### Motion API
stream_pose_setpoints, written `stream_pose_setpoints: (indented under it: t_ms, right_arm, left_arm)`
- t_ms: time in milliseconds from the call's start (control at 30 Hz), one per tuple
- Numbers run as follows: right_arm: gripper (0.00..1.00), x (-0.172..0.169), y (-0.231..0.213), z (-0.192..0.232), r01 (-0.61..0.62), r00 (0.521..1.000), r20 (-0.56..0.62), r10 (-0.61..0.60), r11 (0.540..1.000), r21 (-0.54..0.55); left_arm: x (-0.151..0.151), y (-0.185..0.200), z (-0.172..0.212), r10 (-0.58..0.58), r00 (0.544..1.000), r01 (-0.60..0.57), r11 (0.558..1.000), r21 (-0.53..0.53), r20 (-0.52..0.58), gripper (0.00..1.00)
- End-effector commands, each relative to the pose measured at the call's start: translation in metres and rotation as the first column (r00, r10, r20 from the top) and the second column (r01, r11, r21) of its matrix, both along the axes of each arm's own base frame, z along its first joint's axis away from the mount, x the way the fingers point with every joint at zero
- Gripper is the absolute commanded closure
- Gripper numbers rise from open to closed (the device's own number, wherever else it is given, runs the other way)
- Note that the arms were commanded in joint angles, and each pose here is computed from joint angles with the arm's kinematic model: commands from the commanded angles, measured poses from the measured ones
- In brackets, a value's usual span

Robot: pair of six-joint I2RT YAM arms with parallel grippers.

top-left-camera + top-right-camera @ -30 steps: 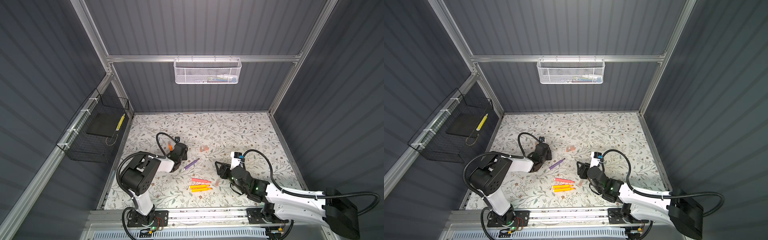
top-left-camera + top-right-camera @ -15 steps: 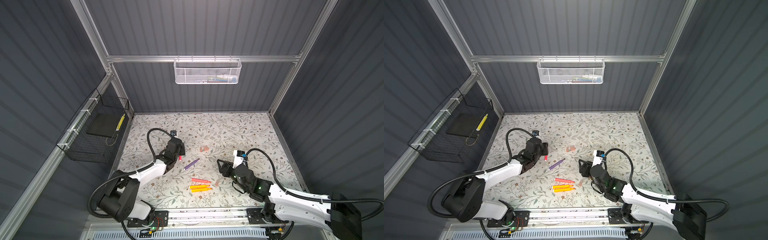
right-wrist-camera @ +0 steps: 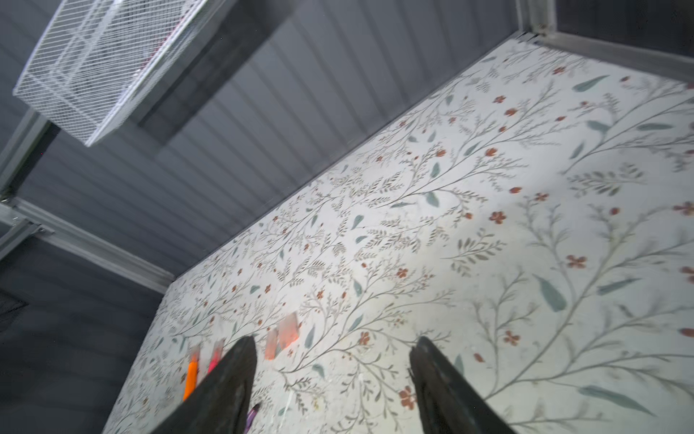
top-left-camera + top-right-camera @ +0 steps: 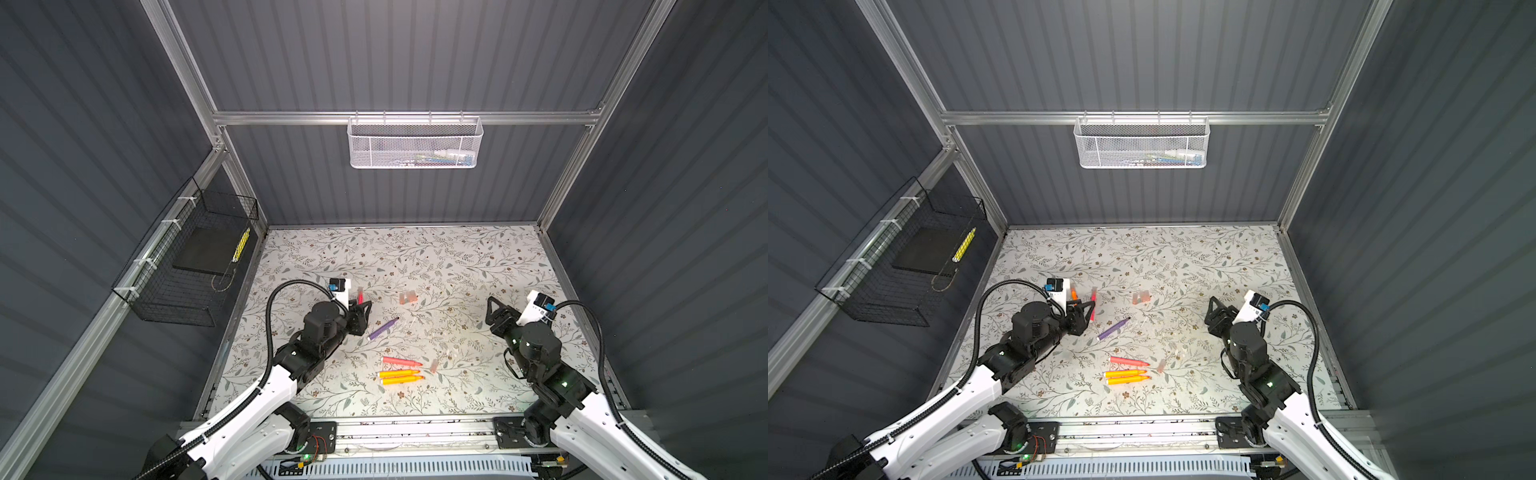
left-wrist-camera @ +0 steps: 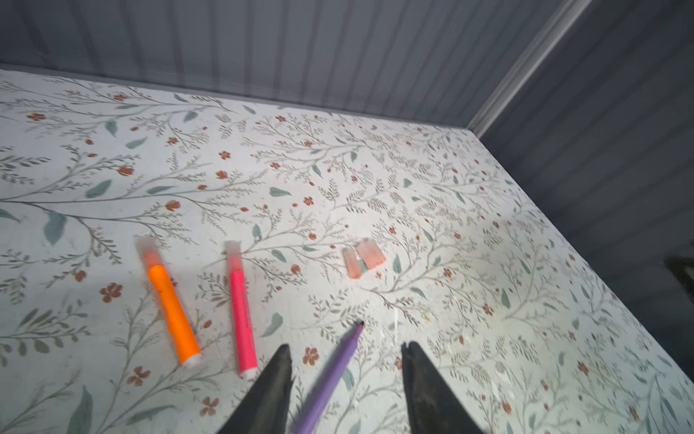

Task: Insert the pens into the pen caps
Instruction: 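Move the left gripper over the purple marker while the right gripper withdraws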

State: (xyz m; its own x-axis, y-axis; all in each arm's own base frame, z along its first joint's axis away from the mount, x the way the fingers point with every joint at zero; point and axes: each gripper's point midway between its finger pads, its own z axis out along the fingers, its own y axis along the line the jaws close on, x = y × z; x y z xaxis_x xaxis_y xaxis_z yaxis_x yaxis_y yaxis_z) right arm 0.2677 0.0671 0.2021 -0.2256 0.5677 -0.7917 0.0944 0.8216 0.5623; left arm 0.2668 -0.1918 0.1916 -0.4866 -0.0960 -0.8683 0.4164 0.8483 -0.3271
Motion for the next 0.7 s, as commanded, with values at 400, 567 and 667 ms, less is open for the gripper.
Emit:
stream_pose_setpoints:
  t_ms: [400,567,667]
  right_arm:
    - [0.37,0.026,-0.063,-0.068,0.124,0.956,-0.236,-0.173,0.97,-0.209]
    - [0.36,0.025,-0.065,-0.068,0.136,0.958,-0.22,-0.182,0.969,-0.207]
    - [0.36,0.026,-0.066,-0.067,0.141,0.958,-0.217,-0.186,0.968,-0.208]
  left_arm:
    - [-0.019,-0.019,-0.094,-0.044,0.977,0.093,0.968,0.232,-0.209,0.53]
    - [-0.01,-0.023,-0.114,-0.03,0.969,0.107,0.945,0.308,-0.245,0.53]
    - [-0.008,-0.024,-0.121,-0.033,0.966,0.12,0.936,0.331,-0.255,0.5]
